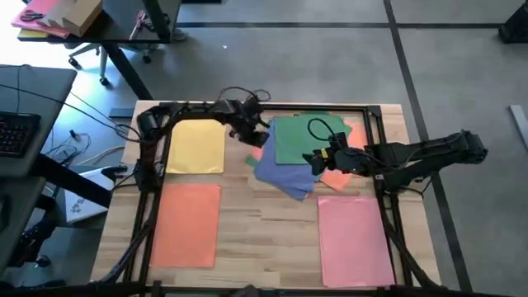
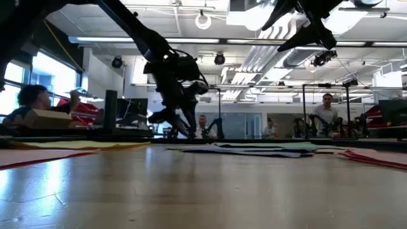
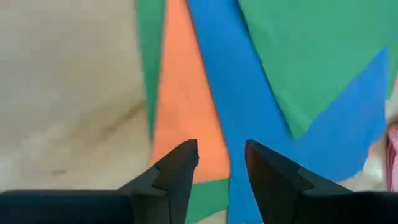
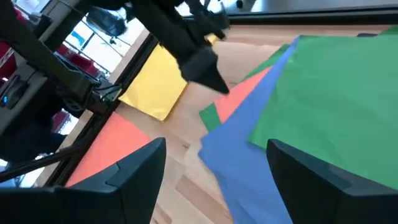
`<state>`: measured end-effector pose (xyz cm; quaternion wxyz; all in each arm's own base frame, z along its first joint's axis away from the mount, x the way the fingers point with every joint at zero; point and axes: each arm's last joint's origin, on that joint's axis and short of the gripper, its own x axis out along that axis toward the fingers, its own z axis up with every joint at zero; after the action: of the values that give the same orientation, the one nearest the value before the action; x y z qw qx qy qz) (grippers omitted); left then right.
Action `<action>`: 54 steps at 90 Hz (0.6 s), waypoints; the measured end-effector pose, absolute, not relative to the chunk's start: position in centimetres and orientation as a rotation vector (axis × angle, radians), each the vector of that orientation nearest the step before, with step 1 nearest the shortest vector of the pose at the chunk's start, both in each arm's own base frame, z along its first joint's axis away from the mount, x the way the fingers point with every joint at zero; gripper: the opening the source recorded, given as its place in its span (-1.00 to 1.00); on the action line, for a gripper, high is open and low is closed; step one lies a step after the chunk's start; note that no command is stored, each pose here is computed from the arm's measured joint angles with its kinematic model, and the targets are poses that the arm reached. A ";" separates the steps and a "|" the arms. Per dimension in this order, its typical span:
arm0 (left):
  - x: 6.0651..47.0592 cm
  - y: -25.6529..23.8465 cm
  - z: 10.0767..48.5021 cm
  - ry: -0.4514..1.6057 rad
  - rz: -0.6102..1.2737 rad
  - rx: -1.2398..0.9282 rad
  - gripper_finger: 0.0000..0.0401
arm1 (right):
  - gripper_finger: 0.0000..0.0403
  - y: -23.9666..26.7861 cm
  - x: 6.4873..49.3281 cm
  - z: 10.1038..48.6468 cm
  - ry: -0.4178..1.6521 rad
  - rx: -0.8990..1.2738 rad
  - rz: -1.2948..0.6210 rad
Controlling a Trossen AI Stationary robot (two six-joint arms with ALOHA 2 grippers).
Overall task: Organize paper
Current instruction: Stack the orange paper on top of the other orange paper
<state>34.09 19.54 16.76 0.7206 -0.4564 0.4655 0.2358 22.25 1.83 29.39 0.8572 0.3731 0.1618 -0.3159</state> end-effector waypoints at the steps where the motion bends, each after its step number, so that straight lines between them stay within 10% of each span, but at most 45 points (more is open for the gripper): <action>1: 34.0 19.6 16.8 1.030 0.531 -1.005 -0.35 | 0.31 1.8 22.2 29.4 0.340 0.784 -0.664; 54: 33.6 19.6 13.7 1.175 0.541 -1.077 -0.35 | 0.31 1.8 22.2 29.4 0.332 0.776 -0.678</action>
<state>33.64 19.56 13.69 0.6664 -0.4771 0.5205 0.2395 22.22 1.79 29.39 0.8571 0.3692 0.1580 -0.3226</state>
